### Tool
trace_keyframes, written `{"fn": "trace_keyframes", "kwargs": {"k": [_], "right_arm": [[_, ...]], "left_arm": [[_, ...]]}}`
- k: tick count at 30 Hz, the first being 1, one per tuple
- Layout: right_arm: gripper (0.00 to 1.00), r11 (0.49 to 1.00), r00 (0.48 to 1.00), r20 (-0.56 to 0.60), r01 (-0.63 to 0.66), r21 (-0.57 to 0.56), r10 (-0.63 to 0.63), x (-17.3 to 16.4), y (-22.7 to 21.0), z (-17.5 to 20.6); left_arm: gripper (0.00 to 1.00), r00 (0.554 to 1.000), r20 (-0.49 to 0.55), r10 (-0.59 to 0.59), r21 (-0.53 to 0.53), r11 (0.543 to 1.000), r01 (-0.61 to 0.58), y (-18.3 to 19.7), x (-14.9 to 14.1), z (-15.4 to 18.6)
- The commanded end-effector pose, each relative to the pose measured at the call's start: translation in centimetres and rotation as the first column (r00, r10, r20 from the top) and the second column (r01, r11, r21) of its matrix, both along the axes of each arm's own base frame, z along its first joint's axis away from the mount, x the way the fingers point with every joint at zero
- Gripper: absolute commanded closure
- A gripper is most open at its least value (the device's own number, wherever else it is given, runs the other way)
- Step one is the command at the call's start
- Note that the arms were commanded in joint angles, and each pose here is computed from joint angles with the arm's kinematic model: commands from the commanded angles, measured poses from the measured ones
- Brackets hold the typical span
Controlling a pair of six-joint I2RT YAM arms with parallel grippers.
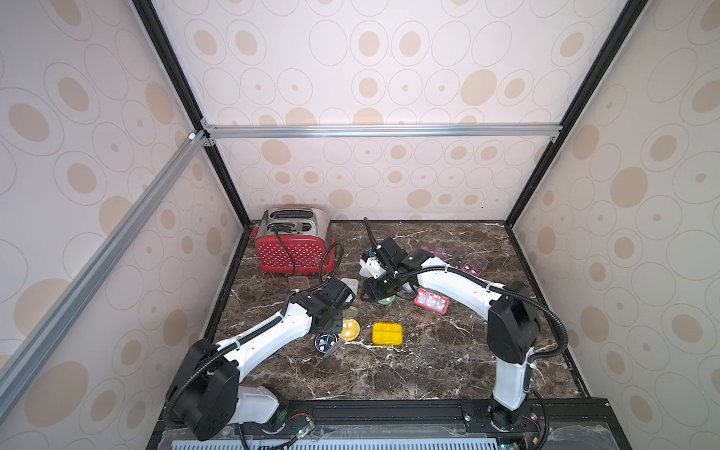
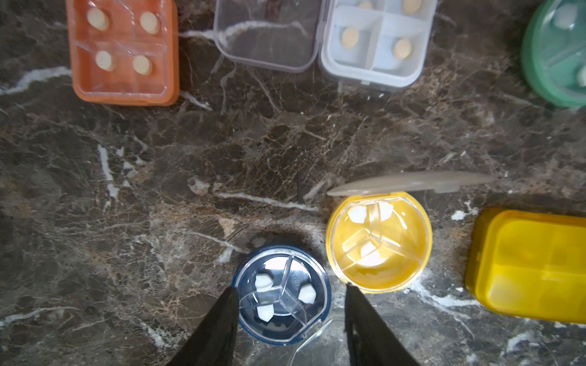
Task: Close pillboxes
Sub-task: Move the pillbox to the center of the board.
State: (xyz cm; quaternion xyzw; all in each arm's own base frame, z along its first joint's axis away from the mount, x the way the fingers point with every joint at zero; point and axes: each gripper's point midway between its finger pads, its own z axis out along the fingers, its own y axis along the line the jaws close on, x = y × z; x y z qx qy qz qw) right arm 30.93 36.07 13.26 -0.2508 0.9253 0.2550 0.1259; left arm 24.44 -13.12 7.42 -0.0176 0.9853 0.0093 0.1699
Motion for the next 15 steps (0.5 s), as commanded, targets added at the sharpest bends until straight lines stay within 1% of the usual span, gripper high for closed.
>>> {"fn": "trace_keyframes", "kwargs": {"k": [1,3,4,6,8,10,13,15], "right_arm": [[0.56,0.999,0.999,-0.003,-0.040,0.019,0.040,-0.7,0.4,1.0],[0.57,0.998,0.998,-0.018,-0.058,0.024,0.059,-0.8,0.6,0.7],[0.58,0.996,0.997,-0.036,-0.072,0.045,0.074,-1.0,0.8,0.7],[0.58,0.993,0.995,-0.058,-0.075,0.095,0.081,-1.0,1.2,0.9],[0.58,0.991,0.995,-0.060,-0.066,0.119,0.074,-0.8,1.2,1.1],[0.59,0.991,0.996,-0.057,-0.064,0.117,0.071,-0.6,1.0,1.3],[0.64,0.992,0.996,-0.053,-0.070,0.103,0.076,-0.5,0.8,1.1],[0.65,0.993,0.995,-0.064,-0.076,0.085,0.082,-0.8,0.4,0.6]], "left_arm": [[0.47,1.000,-0.008,-0.008,-0.024,1.000,0.008,-0.9,0.8,-0.1],[0.44,0.999,-0.032,-0.027,-0.046,0.999,0.026,-1.7,0.8,-0.6],[0.43,0.999,-0.042,-0.034,-0.052,0.998,0.032,-1.9,0.7,-0.9],[0.42,0.998,-0.051,-0.042,-0.051,0.998,0.039,-2.0,0.8,-1.3],[0.42,0.997,-0.061,-0.052,-0.046,0.998,0.049,-2.2,0.9,-1.6],[0.45,0.995,-0.076,-0.057,-0.035,0.998,0.055,-2.3,1.0,-2.0],[0.50,0.993,-0.096,-0.068,-0.019,0.998,0.067,-2.3,1.0,-2.4],[0.51,0.991,-0.112,-0.078,-0.012,0.997,0.077,-2.2,0.9,-2.8]]}}
